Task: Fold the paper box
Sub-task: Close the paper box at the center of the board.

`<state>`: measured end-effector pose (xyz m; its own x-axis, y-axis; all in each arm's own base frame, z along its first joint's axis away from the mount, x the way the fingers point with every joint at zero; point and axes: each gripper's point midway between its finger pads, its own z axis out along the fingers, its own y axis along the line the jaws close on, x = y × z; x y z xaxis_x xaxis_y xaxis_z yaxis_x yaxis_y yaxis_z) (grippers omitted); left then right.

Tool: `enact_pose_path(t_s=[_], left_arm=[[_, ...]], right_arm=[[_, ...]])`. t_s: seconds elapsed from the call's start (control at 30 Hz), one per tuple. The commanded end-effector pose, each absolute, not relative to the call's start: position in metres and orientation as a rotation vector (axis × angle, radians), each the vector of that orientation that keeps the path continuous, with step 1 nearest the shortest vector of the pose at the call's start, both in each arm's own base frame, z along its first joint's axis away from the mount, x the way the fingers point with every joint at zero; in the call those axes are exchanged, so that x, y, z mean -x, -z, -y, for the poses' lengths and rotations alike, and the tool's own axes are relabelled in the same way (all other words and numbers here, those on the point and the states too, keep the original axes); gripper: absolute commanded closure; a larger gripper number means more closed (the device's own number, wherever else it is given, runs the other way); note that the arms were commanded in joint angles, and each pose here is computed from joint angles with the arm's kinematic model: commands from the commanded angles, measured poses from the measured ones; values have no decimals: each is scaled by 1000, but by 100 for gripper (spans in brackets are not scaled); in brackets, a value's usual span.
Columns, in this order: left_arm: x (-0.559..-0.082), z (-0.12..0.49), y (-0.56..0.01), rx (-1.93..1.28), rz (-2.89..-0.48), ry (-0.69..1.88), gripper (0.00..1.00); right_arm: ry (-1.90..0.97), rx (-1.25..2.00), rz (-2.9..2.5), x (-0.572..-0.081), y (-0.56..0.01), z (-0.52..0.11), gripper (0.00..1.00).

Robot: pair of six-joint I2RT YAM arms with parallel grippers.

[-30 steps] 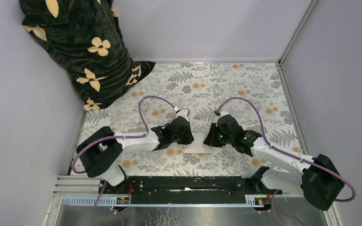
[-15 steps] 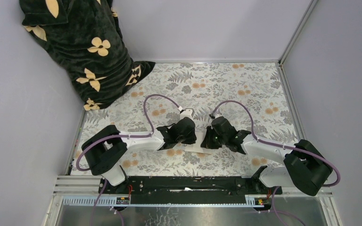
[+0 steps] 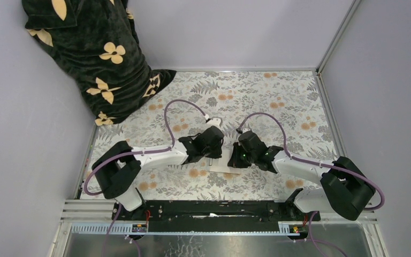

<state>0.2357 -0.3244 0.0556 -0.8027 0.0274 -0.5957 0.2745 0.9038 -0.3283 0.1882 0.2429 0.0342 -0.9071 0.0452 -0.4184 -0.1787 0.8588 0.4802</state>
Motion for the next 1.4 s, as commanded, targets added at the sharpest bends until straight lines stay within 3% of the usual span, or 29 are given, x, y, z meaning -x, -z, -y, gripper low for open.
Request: enact_pose_path(t_s=[0.0,0.6,0.9,1.07,1.23,1.37], left_arm=[[-259,320,-65,-234,-2424,487,77],[-229,340,-8,-380,-2480,525,77],[-213,322,12,-336,-2521,474,77],[-212,311,13,-264,-2528,437,77],[-213,308,18,-242,-2542,403,77],[-212,306,18,-237,-2543,399,75]], right_arm=[[-538,126,-2675,-184,-15,-219,97],[-517,233,-2674,-191,-10,-224,93],[-619,200,-2439,-198,-86,-218,82],[-682,53,-2416,-184,-100,-205,78],[-893,-112,-2443,-155,-77,-209,77],[-790,-176,-2448,-154,-58,-189,73]])
